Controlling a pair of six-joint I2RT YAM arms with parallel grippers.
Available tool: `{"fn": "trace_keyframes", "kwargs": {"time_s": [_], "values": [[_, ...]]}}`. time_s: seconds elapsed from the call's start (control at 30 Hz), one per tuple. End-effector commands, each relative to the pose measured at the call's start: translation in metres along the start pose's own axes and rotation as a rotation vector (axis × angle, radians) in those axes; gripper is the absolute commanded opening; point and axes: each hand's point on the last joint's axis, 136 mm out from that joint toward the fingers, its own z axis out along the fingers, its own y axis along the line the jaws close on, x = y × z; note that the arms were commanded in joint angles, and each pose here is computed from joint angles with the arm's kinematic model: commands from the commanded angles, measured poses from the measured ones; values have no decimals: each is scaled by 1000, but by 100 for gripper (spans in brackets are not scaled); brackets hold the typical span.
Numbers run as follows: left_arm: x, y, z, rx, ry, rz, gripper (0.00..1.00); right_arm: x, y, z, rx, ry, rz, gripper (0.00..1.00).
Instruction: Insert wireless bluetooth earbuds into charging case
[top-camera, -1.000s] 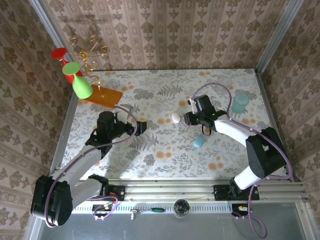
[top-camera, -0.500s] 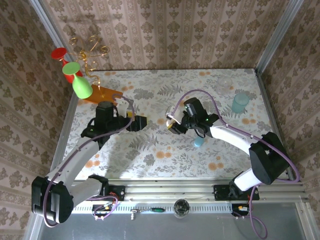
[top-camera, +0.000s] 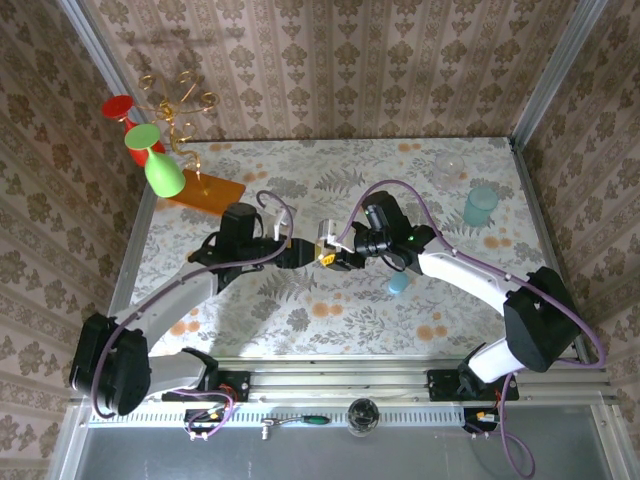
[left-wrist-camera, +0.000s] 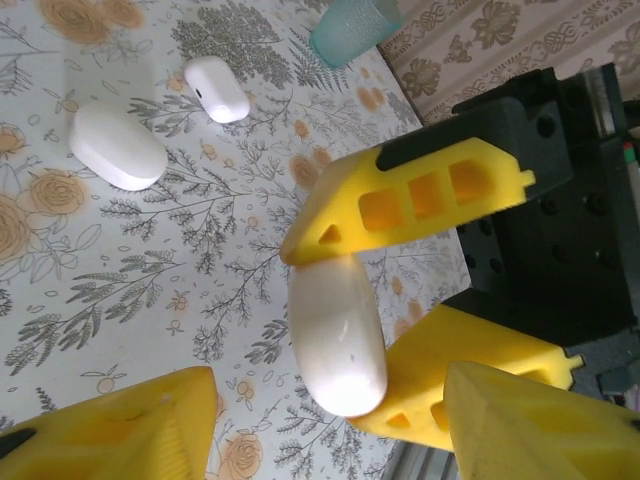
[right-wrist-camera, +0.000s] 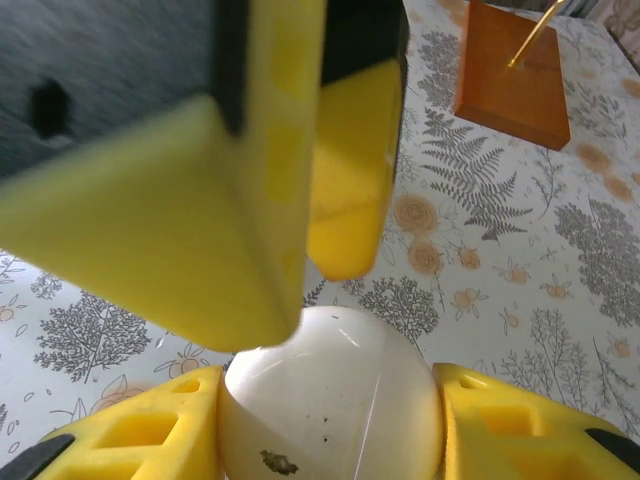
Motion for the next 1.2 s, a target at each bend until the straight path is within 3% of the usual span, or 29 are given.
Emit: {"fn": "trace_keyframes", "kwargs": {"time_s": [0.0,0.1,0.33,0.57,0.7,0.8,1.03,1.17], "values": [[-8,-11,3,60,-14,-9,57,-31,4,-13,-24,-86,-62,46],[-6,-13,8,76,-1,-16,50,-34,5,-15,-25,-96,-60,47],[2,-20,17,104,37,-5,48,-37,-2,-16,14,-97,-62,47],[3,-22,14,116,30,40,14,-35,-6,-15,29,-90,-57,52],[-6,-24,4,125,-73,170,13,-39,3,-26,-14,-121,-31,72],[-16,-23,-5,97,-120,234,13,-42,14,-39,-103,-159,29,79],[-15,-54,-24,191,-247,598,10,-63,4,-62,-134,-271,198,80],[-7,-66,-29,232,-277,729,9,-71,-13,-58,-107,-277,344,79]]}}
